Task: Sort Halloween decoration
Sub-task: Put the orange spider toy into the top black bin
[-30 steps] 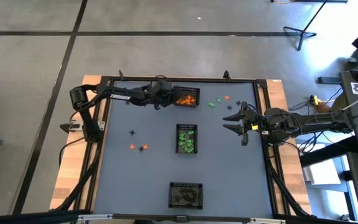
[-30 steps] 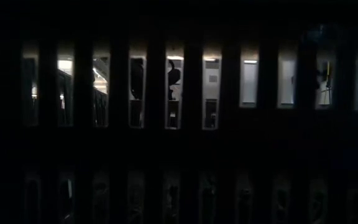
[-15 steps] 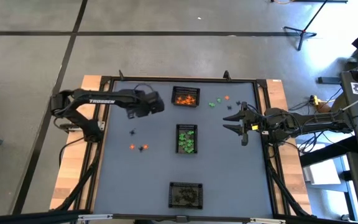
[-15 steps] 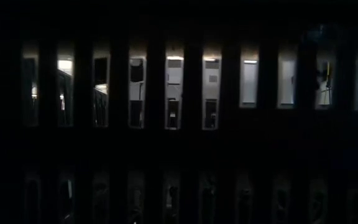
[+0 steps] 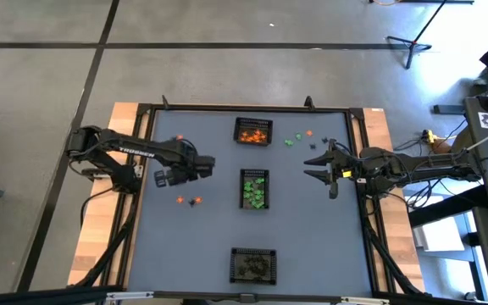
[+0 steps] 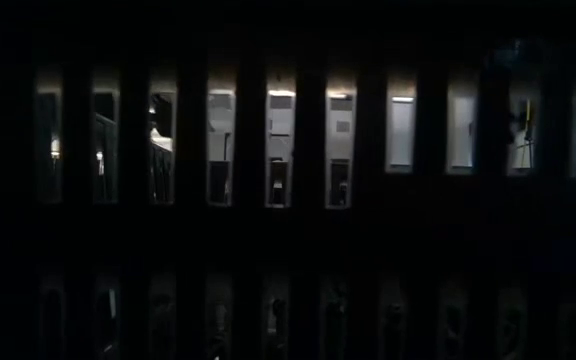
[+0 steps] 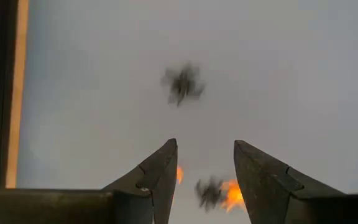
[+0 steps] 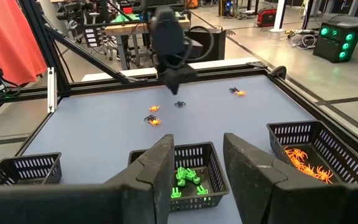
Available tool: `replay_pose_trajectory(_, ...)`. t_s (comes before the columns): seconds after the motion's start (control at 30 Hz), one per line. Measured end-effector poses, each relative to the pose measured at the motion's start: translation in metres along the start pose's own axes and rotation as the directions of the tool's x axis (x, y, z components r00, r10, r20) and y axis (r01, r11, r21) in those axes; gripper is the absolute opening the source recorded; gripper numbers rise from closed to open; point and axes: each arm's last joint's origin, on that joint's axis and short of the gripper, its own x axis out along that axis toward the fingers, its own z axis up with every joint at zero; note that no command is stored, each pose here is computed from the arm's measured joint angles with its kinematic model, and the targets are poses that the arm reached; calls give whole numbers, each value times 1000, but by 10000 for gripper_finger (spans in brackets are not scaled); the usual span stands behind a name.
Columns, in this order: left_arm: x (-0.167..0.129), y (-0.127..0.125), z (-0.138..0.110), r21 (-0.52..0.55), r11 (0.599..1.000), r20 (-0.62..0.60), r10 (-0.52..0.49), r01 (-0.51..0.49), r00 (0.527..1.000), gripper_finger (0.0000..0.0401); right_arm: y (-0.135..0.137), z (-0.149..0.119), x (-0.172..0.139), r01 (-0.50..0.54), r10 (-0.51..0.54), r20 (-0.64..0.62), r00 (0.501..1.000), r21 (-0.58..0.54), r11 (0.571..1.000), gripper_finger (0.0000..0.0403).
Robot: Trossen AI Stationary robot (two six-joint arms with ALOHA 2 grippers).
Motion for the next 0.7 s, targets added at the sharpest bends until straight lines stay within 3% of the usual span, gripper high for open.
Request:
replay_pose_trajectory(0.13,-1,6,-19,73,997,-36,6,-3,999,150,0,0,0,0,0,0,1000,0,1000,137)
replay_pose_trajectory(0.47,3,17,-52,59,998,-11,-8,9,1000,150,0,0,0,0,0,-4,1000,-1,1000,137)
replay_pose_trajectory(0.7,13,20,-60,-90,993,9,80,-79,997,131,0,-1,0,1,-1,-6,1000,-1,1000,137)
